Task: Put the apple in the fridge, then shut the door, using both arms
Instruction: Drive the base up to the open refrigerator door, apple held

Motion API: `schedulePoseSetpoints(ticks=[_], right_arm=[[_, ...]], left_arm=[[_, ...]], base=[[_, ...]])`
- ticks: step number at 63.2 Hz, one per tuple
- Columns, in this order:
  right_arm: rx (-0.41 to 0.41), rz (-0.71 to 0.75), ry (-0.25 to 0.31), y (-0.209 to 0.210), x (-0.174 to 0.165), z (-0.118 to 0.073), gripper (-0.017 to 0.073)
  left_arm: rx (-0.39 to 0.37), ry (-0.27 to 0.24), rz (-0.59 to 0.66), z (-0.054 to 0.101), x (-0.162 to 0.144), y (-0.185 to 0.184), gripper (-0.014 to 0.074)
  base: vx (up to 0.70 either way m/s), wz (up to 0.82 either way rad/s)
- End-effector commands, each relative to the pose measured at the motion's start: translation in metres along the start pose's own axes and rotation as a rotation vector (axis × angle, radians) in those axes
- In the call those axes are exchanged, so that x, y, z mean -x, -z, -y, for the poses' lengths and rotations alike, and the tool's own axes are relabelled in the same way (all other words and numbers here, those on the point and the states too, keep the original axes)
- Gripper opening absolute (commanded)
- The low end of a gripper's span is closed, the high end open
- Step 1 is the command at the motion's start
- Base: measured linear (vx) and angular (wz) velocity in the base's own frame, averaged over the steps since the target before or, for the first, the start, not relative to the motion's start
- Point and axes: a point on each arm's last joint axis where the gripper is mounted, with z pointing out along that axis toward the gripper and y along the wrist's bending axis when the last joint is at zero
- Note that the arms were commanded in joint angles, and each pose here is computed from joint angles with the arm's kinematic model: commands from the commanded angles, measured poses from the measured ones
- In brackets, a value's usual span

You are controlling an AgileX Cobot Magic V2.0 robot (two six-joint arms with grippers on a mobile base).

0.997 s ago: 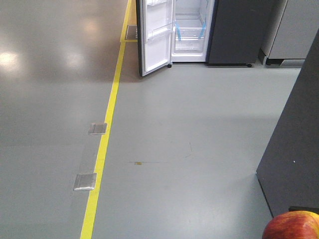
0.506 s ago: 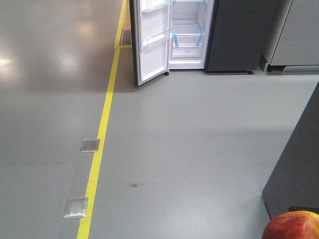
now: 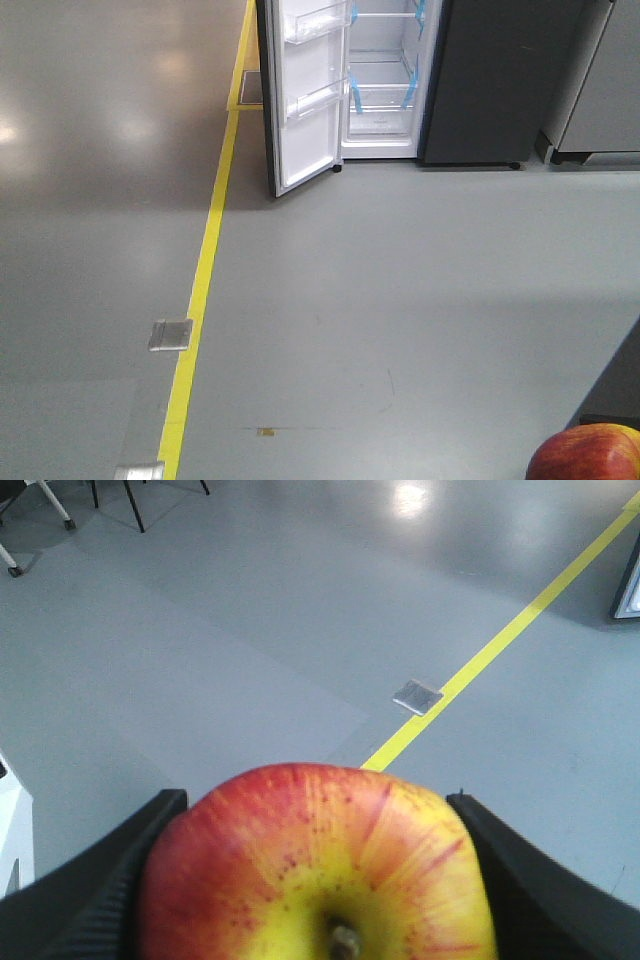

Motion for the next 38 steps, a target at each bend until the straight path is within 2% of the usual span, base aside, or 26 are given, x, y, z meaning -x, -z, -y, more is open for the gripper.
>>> schedulePoseSetpoints(ticks=[1,38], right_arm=[[-0.010,0.079,-0.009,0.0036,0.0124,-0.0001,0.0370],[-0.010,0.080,-0.009,0.0036,0.0125,0.0000,0.0370]], left_arm=[[0.000,0.009,0.071,-0.0001,0.0008,0.0011,-0.0006],[0.000,0.009,0.071,-0.0001,0.0008,0.0011,-0.0006]], base=[[0.36,0.01],[0.35,0.01]])
